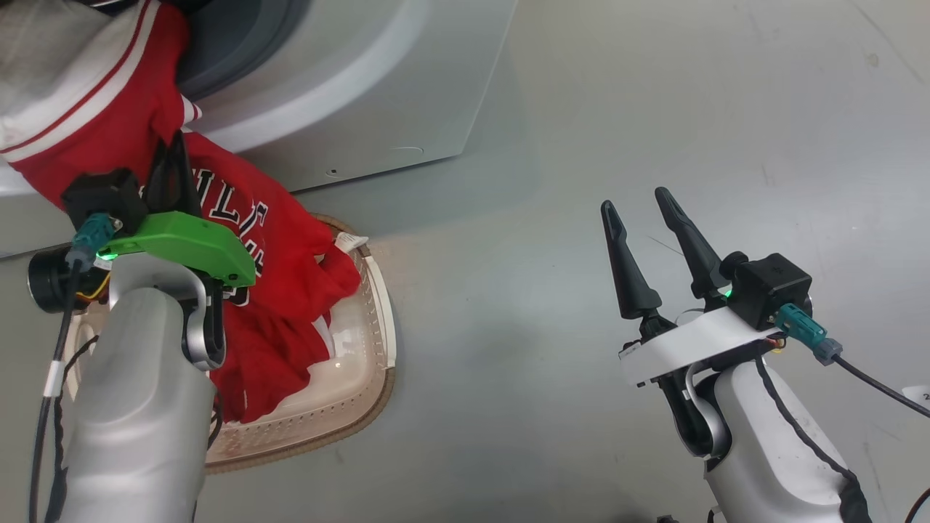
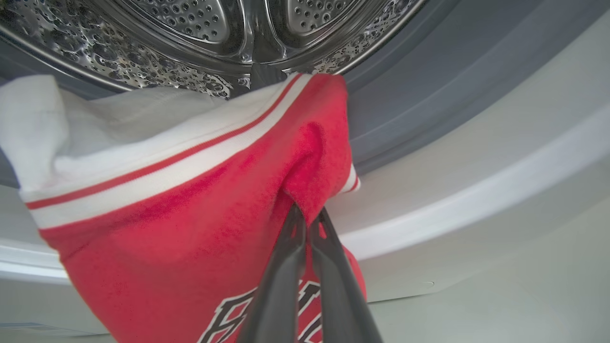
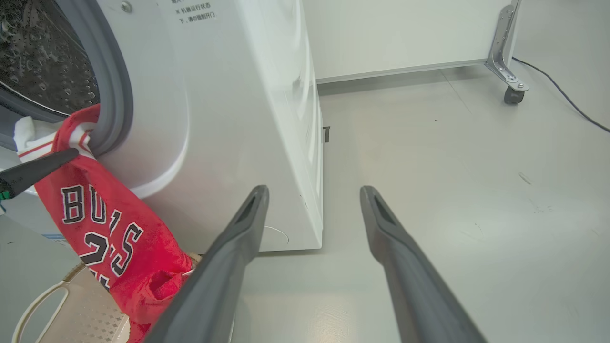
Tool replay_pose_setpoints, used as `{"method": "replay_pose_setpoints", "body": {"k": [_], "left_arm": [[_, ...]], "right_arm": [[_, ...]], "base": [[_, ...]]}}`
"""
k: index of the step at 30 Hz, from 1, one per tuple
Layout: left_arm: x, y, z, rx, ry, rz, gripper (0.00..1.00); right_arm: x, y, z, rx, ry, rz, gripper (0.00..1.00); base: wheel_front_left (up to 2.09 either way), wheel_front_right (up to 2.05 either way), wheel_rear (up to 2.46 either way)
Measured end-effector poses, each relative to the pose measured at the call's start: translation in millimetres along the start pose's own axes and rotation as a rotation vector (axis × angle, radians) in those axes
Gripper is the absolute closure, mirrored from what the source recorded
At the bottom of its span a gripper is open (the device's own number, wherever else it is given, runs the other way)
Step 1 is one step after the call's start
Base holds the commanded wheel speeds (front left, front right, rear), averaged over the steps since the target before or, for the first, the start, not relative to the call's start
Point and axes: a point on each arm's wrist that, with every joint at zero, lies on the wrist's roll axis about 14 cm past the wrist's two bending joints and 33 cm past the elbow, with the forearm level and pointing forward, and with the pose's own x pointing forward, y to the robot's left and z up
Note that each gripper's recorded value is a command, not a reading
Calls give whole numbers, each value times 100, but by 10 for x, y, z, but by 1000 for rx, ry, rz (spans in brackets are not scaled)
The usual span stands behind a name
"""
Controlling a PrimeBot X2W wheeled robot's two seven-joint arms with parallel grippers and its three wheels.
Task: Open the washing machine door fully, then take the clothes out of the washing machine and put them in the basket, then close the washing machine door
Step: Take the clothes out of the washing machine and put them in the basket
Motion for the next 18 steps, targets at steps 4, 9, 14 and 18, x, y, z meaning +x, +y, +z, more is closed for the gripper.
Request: {"method": "replay_pose_setpoints", "body": {"k": [4, 9, 14, 18], "left_arm": [[-111, 73, 58, -6, -27, 10, 100], [-254, 116, 172, -7, -65, 11, 100], [-404, 126, 332, -4, -114, 5, 100], [-530, 144, 517, -2, -168, 7, 100]], "right_arm": [[26, 63, -1, -4, 0, 19, 0], [38, 71, 47, -20, -12, 28, 0], [36, 123, 73, -31, -17, 47, 0], [16, 187, 77, -37, -17, 64, 0]], "base": [[0, 0, 0], [0, 0, 0], [0, 0, 0], [0, 0, 0]]}}
